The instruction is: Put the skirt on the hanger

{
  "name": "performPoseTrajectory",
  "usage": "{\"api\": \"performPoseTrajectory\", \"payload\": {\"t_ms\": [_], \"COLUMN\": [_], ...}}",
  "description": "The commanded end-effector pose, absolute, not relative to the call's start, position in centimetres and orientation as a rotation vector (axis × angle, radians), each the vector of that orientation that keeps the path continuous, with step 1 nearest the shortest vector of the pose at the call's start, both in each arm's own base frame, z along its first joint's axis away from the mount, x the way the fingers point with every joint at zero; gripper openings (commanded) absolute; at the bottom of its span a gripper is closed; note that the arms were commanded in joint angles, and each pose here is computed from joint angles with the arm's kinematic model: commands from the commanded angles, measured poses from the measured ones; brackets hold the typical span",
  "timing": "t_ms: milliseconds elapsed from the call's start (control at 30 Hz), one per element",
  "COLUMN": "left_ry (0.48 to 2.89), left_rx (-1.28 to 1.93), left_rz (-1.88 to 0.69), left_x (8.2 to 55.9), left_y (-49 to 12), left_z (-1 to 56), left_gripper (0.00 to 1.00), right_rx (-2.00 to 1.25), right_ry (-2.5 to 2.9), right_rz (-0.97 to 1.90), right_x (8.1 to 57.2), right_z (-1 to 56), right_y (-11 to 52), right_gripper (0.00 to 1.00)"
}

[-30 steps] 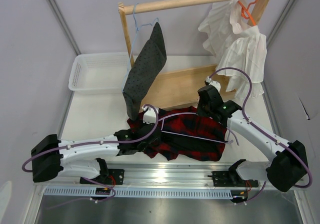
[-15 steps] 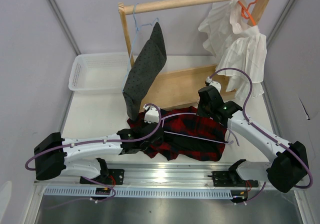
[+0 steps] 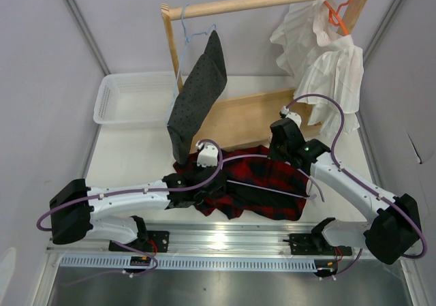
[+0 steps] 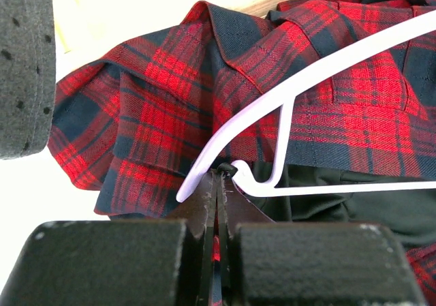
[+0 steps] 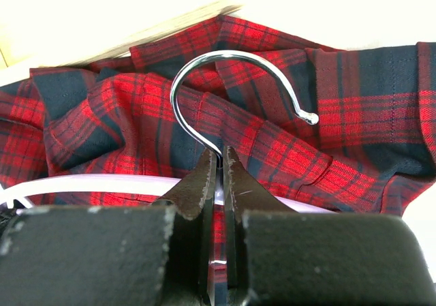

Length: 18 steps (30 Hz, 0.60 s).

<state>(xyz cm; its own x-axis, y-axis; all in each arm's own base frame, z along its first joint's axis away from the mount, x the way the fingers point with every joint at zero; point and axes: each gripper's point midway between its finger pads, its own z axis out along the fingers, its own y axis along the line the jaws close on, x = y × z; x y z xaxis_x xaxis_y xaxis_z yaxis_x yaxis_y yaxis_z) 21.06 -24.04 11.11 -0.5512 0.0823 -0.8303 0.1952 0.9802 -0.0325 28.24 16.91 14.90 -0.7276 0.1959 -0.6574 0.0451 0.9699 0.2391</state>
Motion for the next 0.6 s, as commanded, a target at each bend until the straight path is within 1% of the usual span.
{"api": "performPoseTrajectory", "payload": {"t_ms": [0,233,567], "left_ry": [2.079,2.063,2.040], "left_rx": [0.100,0.175,0.209], "left_rz": [-0.183,-0.277,-0.306], "left_x": [22.0,21.3,20.4], "left_y": [-24.1,-25.5,-25.7], "left_z": [13.9,13.8,13.6], "left_gripper": [0.00,0.00,0.00], "right_rx": [0.148,0.157,0.164], "right_ry": [2.358,2.367,2.364], "right_rz": [0.281,0.271,0.281], "right_x": [28.0,28.1,28.4], "right_z": [15.7,15.3,15.3], "right_y": [16.9,16.7,16.8], "right_gripper": [0.00,0.00,0.00]}}
